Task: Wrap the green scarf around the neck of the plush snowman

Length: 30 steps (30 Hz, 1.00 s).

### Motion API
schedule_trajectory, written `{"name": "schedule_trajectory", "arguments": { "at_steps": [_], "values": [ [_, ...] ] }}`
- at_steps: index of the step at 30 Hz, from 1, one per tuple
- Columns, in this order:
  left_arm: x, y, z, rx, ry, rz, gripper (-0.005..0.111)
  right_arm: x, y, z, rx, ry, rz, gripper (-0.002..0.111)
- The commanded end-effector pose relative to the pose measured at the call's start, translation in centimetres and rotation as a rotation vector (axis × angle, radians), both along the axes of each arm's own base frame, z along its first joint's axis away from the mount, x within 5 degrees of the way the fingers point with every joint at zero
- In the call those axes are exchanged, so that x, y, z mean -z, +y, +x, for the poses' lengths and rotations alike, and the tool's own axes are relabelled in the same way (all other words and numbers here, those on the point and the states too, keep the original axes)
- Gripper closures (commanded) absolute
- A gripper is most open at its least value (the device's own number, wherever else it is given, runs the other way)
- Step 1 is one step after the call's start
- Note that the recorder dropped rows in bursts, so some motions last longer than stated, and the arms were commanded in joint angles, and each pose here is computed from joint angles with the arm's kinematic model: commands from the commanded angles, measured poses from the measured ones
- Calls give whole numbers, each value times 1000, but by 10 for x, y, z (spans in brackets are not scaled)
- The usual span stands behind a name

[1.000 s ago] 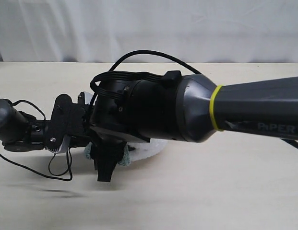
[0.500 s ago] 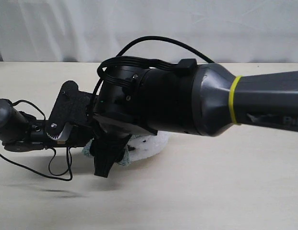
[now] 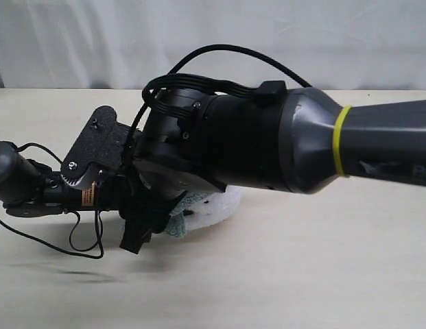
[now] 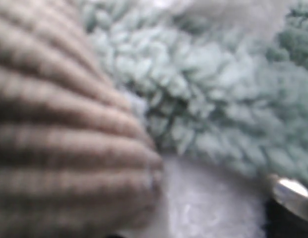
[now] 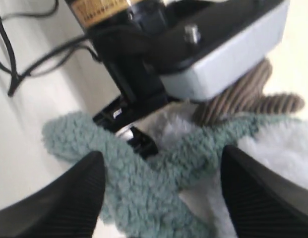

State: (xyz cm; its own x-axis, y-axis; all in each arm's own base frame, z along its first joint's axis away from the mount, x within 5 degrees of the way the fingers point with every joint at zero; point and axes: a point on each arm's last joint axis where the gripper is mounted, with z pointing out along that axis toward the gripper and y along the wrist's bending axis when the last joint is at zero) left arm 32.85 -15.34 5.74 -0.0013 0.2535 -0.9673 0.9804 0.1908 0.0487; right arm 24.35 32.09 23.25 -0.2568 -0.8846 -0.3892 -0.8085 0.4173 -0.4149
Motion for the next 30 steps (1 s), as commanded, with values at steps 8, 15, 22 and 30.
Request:
{"name": "schedule_trajectory", "arguments": {
  "at_steps": [8, 15, 22, 30],
  "values": [
    [-4, -2, 2, -8, -2, -30, 107, -26, -11, -29, -1, 127, 27, 68],
    [-4, -2, 1, -6, -2, -29, 107, 11, 1, -28, -214, 69, -139, 58],
    [-4, -2, 1, -3, -3, -28, 107, 22, 2, -11, -159, -74, -215, 46],
    [-4, -2, 1, -5, -3, -28, 107, 34, 8, -9, -188, -77, -209, 47]
  ]
}}
